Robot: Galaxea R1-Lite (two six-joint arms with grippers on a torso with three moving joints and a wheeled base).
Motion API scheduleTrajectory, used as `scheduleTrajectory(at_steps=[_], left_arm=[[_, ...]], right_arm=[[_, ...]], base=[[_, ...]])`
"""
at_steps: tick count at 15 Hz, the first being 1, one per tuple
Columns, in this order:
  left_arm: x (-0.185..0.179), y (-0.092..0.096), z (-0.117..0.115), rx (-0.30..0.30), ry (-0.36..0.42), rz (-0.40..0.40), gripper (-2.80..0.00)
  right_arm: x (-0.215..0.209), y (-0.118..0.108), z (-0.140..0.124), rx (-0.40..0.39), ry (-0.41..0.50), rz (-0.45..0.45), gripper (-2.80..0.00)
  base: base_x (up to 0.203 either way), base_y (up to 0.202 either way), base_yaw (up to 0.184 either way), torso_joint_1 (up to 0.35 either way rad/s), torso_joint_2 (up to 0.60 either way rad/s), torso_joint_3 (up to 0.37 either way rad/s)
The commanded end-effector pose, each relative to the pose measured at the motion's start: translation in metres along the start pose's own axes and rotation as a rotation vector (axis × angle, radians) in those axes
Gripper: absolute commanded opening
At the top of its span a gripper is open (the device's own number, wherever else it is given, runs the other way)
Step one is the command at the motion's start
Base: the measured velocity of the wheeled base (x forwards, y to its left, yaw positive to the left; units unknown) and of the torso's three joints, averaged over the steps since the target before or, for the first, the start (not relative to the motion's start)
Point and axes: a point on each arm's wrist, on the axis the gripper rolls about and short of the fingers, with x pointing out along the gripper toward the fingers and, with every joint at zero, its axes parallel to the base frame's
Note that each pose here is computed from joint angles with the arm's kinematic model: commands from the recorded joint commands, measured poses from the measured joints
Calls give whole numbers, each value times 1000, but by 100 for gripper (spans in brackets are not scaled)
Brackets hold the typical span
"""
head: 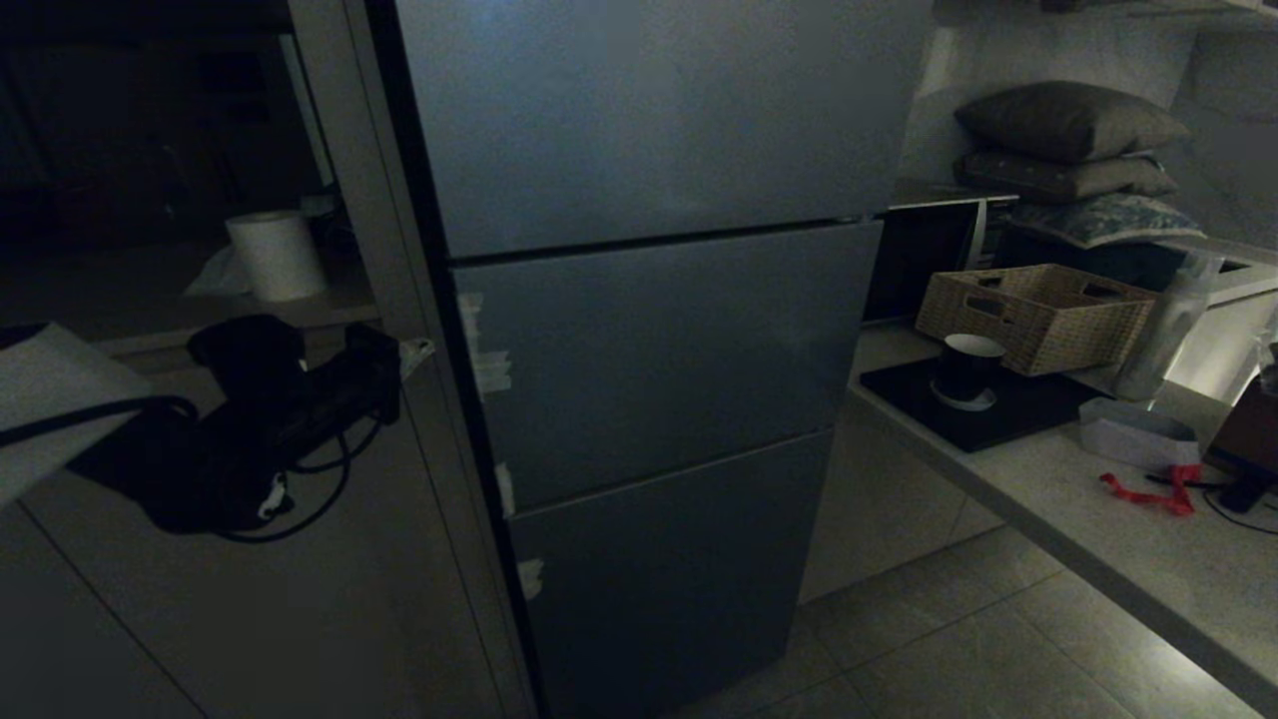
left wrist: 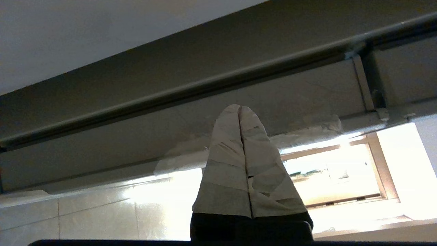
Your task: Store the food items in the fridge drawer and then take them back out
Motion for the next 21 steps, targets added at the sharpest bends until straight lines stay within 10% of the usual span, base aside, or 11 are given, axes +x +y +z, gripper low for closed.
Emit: scheduleTrajectory(at_steps=[1,21], left_arm=[[2,-4,-3,-3,7,-16,-280],[35,-11,-17,2,27,-86,-280]], right_arm=[[0,0,0,0,0,0,-280],[0,0,0,0,0,0,-280]], base=[[0,0,0,0,0,0],[0,0,0,0,0,0]])
